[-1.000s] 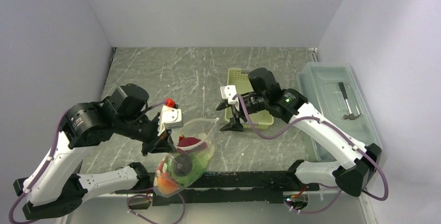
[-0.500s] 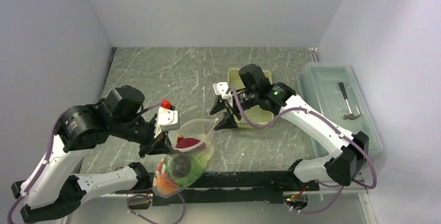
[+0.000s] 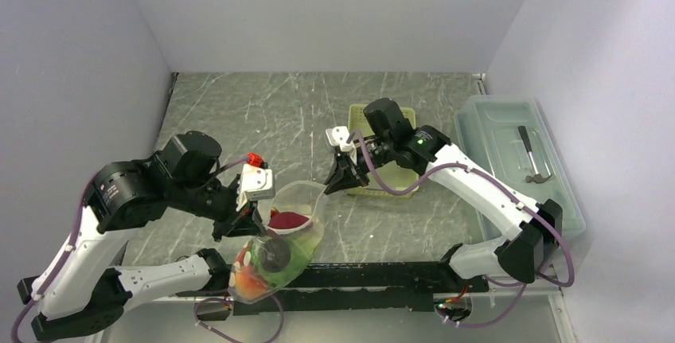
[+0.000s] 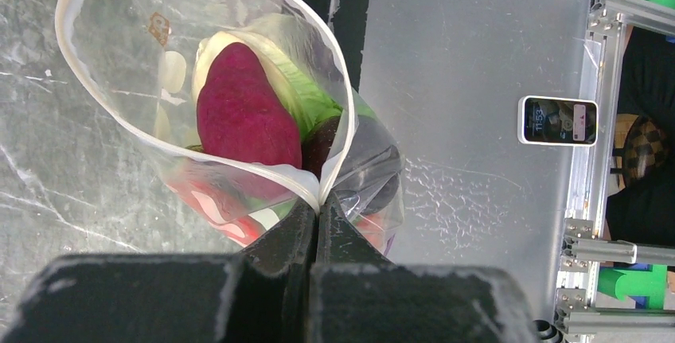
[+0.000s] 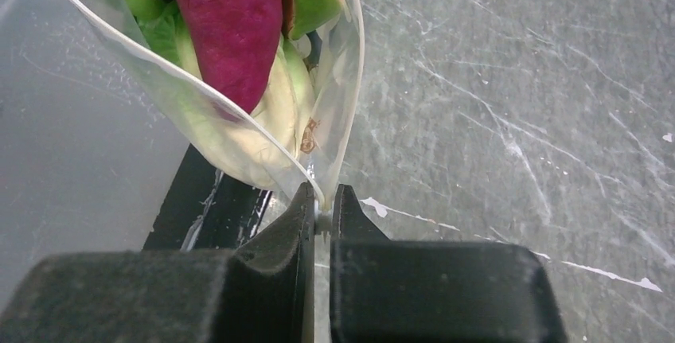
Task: Place the food in the zip-top bag and seal the zipper
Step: Adjust the zipper food storage bag at the center of the board.
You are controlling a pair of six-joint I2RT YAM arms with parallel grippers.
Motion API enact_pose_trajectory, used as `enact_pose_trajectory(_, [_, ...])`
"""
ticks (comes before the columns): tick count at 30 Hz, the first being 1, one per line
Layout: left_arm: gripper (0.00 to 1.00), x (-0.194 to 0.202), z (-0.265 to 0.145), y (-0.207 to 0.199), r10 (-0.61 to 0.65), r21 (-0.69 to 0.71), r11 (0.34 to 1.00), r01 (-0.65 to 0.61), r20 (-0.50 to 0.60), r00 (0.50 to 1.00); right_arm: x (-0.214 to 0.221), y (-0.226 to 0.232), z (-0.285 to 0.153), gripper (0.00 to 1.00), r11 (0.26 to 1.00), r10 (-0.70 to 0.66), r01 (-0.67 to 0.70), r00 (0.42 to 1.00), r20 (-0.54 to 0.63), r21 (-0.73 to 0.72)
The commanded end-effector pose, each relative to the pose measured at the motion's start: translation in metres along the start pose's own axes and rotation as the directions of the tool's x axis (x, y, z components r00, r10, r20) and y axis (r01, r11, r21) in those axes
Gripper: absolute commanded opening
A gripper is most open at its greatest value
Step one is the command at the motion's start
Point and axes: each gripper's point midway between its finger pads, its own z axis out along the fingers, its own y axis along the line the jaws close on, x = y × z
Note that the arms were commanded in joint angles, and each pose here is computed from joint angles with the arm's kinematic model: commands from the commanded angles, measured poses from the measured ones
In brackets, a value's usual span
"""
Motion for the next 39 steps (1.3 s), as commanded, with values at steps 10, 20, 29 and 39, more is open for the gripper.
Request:
enact_pose_trajectory(10, [0.13, -0.006, -0.007, 0.028, 0.018, -0.179, 0.984, -0.014, 0.022, 1.0, -0.039, 0.011, -0.031, 0.0, 0.989, -0.115, 0.114, 0.993, 0.004, 0.092])
enact_pose_trajectory(20, [0.43, -0.005, -0.003, 0.053, 0.011, -0.287, 0.958, -0.005, 0.018, 1.0, -0.046, 0.02, -0.035, 0.0, 0.986, -0.093, 0.101, 0.993, -0.067, 0.13])
enact_pose_trajectory(29, [0.5, -0.05, 0.006, 0.066, 0.131, -0.316, 0.946, -0.067, 0.186, 0.974, -0.042, 0.022, -0.022, 0.0, 0.984, -0.046, 0.079, 0.979, -0.199, 0.161])
enact_pose_trajectory(39, [0.61, -0.083, 0.024, 0.049, 0.292, -0.22, 0.951, -0.219, 0.392, 0.873, -0.057, 0.042, -0.009, 0.0, 0.987, -0.07, 0.103, 0.967, -0.247, 0.124])
